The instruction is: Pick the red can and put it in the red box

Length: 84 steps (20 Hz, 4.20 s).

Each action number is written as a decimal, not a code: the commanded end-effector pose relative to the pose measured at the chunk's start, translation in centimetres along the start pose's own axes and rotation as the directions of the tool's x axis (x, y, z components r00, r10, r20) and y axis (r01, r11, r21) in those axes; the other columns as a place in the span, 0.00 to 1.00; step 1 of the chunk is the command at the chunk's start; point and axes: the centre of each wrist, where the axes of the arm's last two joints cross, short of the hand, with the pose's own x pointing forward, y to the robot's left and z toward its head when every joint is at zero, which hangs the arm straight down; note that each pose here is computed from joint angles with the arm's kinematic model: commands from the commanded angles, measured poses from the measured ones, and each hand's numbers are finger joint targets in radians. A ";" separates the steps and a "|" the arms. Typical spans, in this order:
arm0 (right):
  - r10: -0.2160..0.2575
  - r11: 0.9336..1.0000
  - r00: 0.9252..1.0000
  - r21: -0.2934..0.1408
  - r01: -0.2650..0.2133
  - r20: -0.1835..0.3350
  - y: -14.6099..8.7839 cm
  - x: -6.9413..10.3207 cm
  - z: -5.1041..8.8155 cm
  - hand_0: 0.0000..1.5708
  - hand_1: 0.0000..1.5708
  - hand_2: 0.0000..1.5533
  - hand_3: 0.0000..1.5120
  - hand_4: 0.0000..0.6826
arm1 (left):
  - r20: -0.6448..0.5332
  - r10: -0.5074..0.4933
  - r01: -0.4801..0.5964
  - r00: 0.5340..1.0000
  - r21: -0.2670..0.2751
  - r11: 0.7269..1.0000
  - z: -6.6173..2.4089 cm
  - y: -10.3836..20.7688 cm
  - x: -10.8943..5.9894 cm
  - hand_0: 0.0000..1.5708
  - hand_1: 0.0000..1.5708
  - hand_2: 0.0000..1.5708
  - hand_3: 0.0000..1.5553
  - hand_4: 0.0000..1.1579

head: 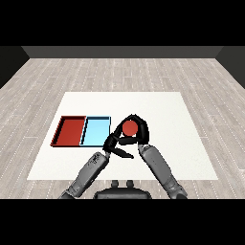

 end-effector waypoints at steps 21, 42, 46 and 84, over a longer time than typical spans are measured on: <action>-0.065 0.997 0.998 0.041 0.066 -0.015 2.2 0.4 0.8 1.00 1.00 0.95 0.93 0.91 | 0.016 -0.032 0.028 0.999 0.238 0.971 -2.21 -1.2 -0.4 1.00 1.00 1.00 0.97 0.96; 0.029 0.993 0.998 0.116 -0.021 -0.064 2.2 -0.9 -0.7 0.00 0.00 0.00 0.00 0.00 | 0.061 -0.052 0.033 0.997 0.280 0.959 -0.78 -2.4 0.4 1.00 1.00 1.00 0.96 0.97; 0.056 0.998 0.996 0.040 -0.053 -0.071 2.3 -1.0 0.7 0.00 0.00 0.00 0.00 0.00 | 0.056 -0.058 0.040 0.997 0.283 0.958 -2.46 1.6 -0.1 1.00 1.00 1.00 0.97 0.98; 0.131 0.965 0.990 -0.221 -0.141 -0.060 -16.3 2.1 7.5 0.00 0.00 0.00 0.00 0.00 | -0.291 -0.412 0.502 0.864 0.566 0.654 1.32 21.4 6.7 1.00 1.00 0.99 0.95 0.98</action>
